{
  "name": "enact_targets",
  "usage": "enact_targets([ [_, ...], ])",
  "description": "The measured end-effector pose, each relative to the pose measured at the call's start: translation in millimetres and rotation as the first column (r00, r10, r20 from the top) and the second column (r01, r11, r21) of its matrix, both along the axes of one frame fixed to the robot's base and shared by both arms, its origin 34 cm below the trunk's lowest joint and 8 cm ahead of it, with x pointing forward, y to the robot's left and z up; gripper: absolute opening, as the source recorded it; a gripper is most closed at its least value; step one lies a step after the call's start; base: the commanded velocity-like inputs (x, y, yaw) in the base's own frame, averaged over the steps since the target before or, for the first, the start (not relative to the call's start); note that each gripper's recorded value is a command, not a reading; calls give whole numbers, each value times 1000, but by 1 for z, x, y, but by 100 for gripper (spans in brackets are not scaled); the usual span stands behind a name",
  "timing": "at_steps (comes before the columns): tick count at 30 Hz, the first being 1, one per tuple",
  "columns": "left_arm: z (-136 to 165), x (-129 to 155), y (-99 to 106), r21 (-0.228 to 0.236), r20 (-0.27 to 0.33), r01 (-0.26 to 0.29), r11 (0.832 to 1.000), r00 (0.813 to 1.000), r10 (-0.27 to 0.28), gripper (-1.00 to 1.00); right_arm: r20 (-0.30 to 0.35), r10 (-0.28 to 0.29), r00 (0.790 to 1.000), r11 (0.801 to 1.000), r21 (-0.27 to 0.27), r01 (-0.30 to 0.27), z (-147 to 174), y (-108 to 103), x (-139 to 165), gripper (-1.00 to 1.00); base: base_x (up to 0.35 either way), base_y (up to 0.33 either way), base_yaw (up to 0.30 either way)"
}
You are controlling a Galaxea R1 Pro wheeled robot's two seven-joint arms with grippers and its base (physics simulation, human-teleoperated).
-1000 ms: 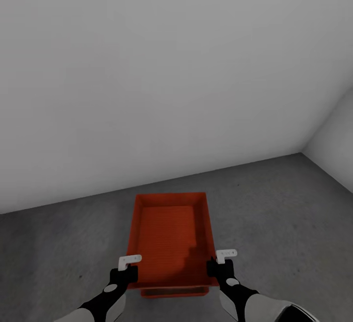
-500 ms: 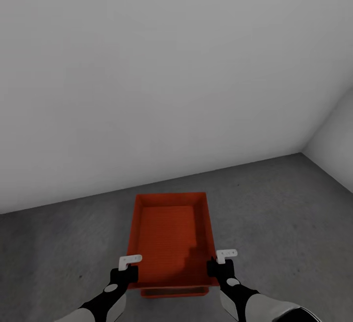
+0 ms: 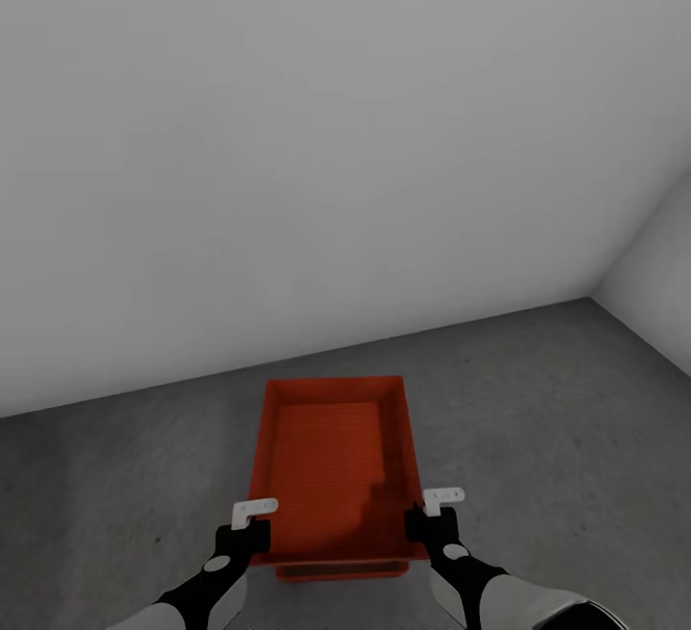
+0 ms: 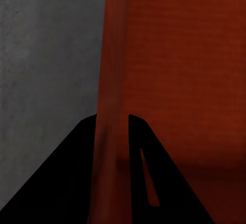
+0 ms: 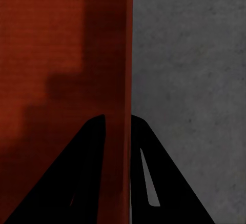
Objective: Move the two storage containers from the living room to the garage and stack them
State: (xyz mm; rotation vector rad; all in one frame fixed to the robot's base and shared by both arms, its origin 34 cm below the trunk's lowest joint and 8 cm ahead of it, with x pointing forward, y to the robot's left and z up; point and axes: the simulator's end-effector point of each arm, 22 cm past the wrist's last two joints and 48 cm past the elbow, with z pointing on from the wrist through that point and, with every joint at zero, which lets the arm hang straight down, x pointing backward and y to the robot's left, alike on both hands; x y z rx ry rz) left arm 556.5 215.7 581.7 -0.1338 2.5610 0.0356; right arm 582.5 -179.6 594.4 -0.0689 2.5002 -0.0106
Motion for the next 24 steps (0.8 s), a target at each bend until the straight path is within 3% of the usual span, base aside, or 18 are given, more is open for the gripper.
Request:
enact_targets([
  [24,-9,-7,0,0,-21,0,1000,1000,0,-100,-21,-1,1000,1000,1,1,-9,0,-7,-100,0,0,0],
])
